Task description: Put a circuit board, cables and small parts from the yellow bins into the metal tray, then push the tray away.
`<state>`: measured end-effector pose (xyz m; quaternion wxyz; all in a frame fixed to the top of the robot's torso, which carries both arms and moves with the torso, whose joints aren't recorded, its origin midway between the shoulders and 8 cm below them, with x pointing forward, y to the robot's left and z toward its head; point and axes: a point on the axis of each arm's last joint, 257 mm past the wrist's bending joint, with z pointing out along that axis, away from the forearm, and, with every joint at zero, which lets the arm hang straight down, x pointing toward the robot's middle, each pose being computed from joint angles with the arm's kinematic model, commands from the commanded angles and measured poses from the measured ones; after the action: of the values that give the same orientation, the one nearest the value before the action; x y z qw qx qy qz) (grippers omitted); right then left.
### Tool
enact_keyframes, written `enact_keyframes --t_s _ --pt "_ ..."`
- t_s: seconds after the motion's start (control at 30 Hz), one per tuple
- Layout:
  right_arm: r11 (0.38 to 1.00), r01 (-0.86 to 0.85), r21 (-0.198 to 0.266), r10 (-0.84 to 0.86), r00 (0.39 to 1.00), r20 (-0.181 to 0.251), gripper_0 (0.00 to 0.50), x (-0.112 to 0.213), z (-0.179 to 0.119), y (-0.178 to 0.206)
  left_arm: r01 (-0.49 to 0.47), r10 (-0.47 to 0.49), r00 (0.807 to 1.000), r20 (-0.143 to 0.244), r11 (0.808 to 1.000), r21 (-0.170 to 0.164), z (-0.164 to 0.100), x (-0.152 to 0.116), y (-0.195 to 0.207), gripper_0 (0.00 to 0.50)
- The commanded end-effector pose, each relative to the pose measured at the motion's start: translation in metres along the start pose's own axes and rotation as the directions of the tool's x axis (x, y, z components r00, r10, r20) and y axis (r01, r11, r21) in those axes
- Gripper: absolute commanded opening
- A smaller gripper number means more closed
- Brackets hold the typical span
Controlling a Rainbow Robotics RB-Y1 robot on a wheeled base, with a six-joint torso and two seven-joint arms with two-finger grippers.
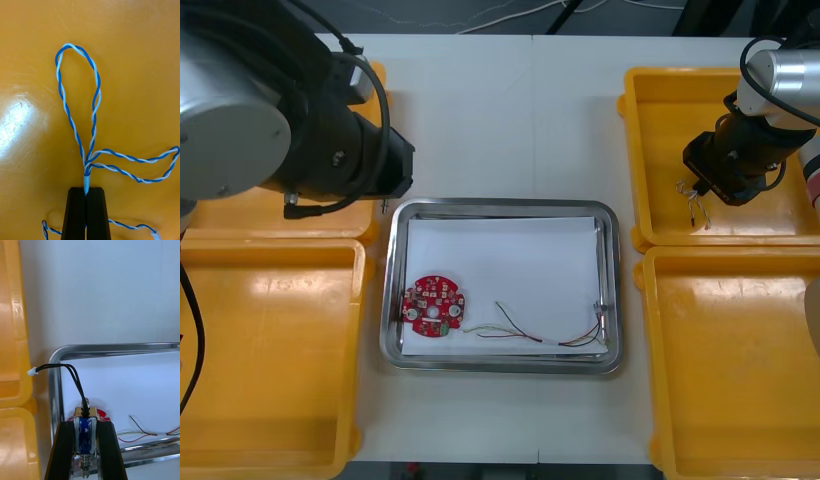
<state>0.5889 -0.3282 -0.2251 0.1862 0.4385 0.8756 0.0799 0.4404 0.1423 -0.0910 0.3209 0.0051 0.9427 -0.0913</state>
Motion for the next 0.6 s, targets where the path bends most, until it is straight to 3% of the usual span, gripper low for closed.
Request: enact_keyframes --t_s 0.03,0.43,0.6 --pt "0.995 0.091 -0.042 -0.090 0.995 0.034 0.000 -0.011 -0.026 0.029 -0.113 0.113 0.994 -0.004 0.993 0.036 -0.005 0.027 -0.021 0.000" --pt "0.953 0.301 -0.023 -0.298 0.951 0.084 0.000 -0.028 -0.085 0.034 -0.143 0.143 0.989 0.029 0.990 0.003 0.003 0.069 -0.044 0.000" --pt "0.916 0.402 -0.011 -0.399 0.912 0.095 0.000 -0.029 -0.108 0.033 -0.137 0.138 0.990 0.032 0.990 -0.029 0.013 0.078 -0.039 0.000"
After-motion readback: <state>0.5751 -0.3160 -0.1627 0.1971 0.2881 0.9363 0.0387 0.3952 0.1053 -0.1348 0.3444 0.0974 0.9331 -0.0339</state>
